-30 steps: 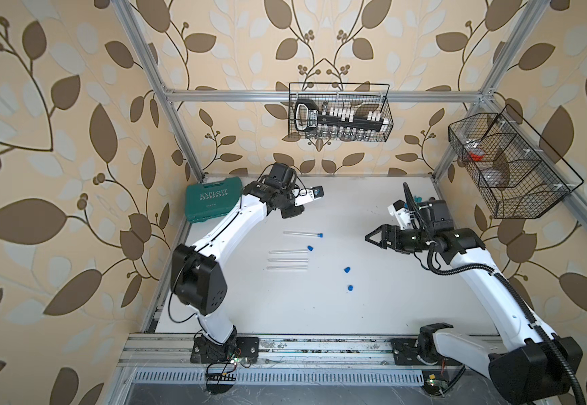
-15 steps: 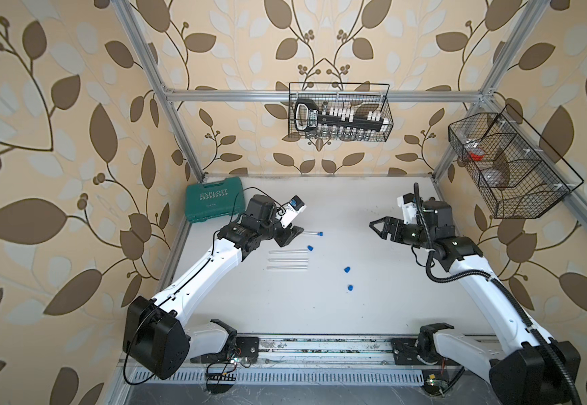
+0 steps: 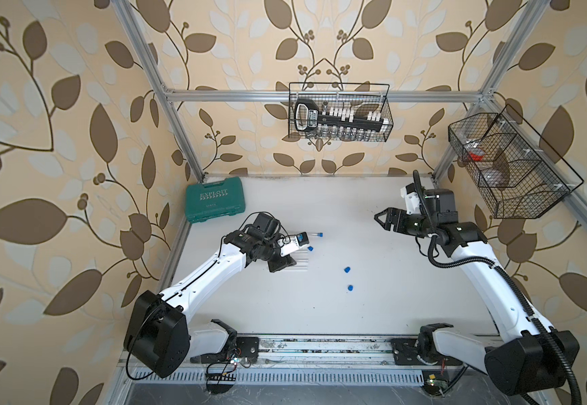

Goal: Insert stoppers into test tubes
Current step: Place the test tube at the center of the board, then pick up the test tube at the center of the board.

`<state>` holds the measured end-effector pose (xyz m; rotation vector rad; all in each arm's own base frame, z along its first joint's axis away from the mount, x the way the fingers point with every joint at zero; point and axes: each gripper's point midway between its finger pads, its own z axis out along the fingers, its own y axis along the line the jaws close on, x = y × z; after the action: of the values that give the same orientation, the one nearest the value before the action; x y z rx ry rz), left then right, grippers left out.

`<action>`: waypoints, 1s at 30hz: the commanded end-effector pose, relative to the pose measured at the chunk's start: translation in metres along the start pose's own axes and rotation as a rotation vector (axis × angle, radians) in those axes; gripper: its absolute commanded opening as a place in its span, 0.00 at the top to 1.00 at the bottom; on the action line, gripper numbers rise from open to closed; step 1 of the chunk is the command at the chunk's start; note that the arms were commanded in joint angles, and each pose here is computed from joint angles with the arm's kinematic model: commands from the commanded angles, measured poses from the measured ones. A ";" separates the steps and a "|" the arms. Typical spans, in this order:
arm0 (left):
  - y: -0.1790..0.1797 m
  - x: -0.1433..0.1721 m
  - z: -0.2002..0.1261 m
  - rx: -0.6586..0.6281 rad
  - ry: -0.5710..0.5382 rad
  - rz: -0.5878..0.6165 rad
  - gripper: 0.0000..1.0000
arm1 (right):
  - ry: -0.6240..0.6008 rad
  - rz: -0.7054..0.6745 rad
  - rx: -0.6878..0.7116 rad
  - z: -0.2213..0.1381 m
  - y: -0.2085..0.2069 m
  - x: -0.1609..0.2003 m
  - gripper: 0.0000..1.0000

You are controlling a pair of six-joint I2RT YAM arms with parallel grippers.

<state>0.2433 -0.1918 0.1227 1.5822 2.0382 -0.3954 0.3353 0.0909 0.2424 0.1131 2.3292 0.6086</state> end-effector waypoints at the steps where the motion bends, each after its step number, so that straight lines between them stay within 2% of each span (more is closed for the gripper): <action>1: -0.005 0.014 0.010 0.031 0.053 0.113 0.58 | 0.027 -0.006 0.042 -0.002 -0.010 0.012 0.14; 11: 0.012 0.031 0.032 0.031 0.163 0.227 0.62 | 0.063 0.010 -0.005 0.002 -0.009 0.033 0.16; 20: 0.028 0.036 0.053 0.017 0.198 0.230 0.67 | 0.067 0.015 -0.037 0.001 -0.002 0.033 0.17; 30: 0.024 0.048 0.065 0.055 0.232 0.233 0.70 | 0.079 0.024 -0.040 0.003 -0.003 0.036 0.17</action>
<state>0.2672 -0.1775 0.0428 1.9240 2.0233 -0.2083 0.3156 0.0969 0.2197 0.1016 2.3836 0.6636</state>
